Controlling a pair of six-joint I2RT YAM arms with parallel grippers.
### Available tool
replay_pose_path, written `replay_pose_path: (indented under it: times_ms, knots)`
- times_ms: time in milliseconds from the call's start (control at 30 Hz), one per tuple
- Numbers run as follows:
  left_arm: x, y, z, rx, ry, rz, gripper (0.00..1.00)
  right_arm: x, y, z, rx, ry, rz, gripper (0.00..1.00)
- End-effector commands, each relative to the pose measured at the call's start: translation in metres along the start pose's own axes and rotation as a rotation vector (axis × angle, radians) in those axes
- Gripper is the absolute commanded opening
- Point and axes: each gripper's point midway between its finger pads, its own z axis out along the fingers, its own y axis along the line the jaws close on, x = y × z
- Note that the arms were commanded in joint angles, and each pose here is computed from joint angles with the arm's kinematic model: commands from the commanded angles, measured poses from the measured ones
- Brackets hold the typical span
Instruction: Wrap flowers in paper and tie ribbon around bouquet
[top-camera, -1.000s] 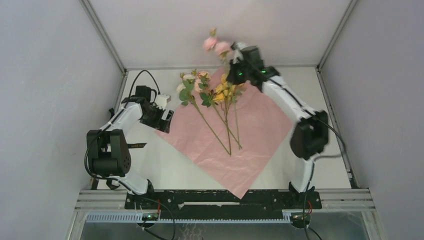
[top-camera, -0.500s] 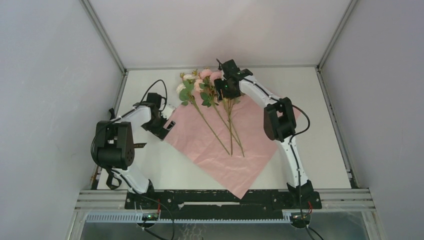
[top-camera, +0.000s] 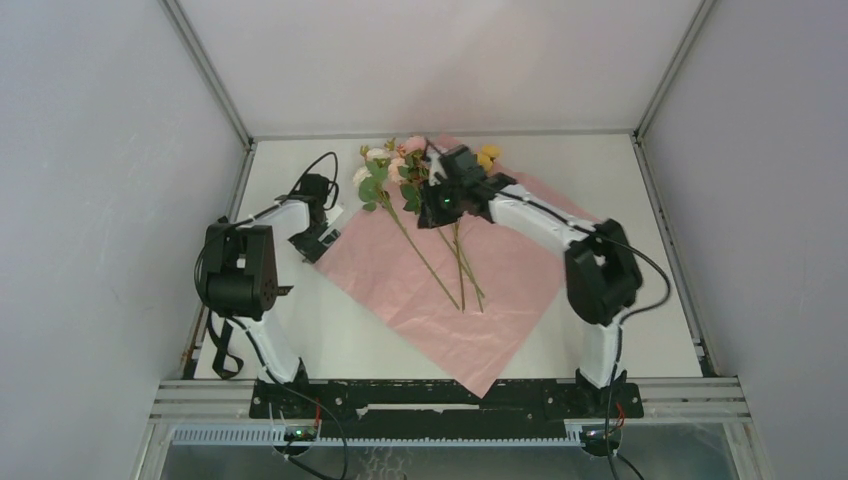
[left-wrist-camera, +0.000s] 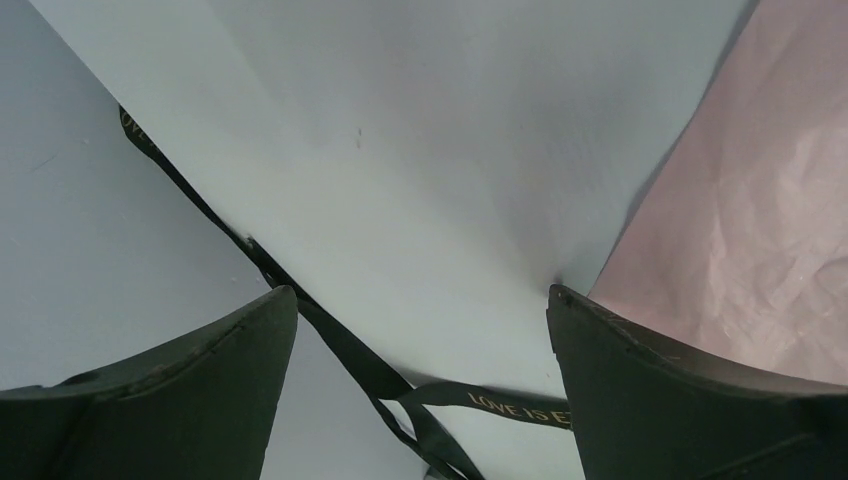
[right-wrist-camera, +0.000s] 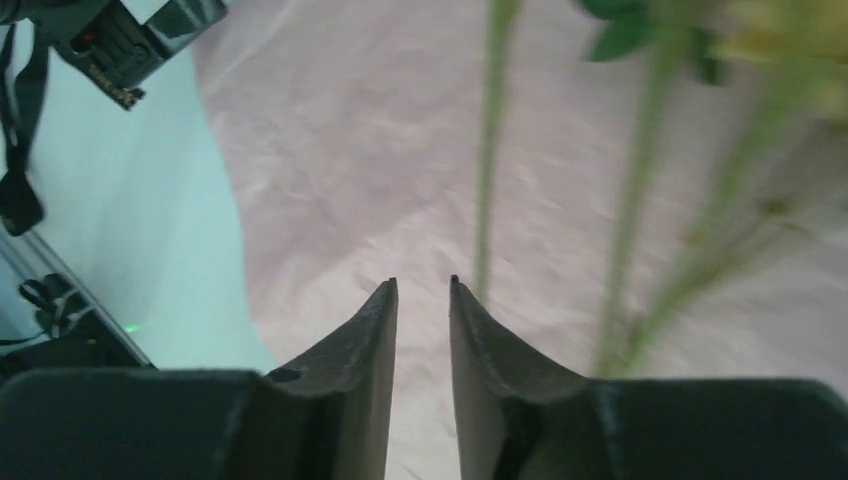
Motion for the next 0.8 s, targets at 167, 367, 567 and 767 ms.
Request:
replay_pose_path:
  times_ms: [167,367,567,767]
  knots:
    - [-0.007,-0.005,-0.039,0.033,-0.135,-0.079,1.00,-0.001,0.053,0.117,-0.085,0.035,-0.016,0.14]
    - [-0.021,-0.068,-0.076,0.114,-0.282,0.155,1.00,0.004,0.014,0.147,0.068,0.039,0.063,0.02]
    - [-0.028,-0.085,-0.053,0.045,-0.224,0.307,1.00,0.005,-0.015,0.146,0.175,0.019,0.119,0.00]
    - [-0.031,-0.068,-0.041,-0.061,-0.149,0.352,1.00,0.008,-0.044,0.140,0.260,0.027,0.164,0.00]
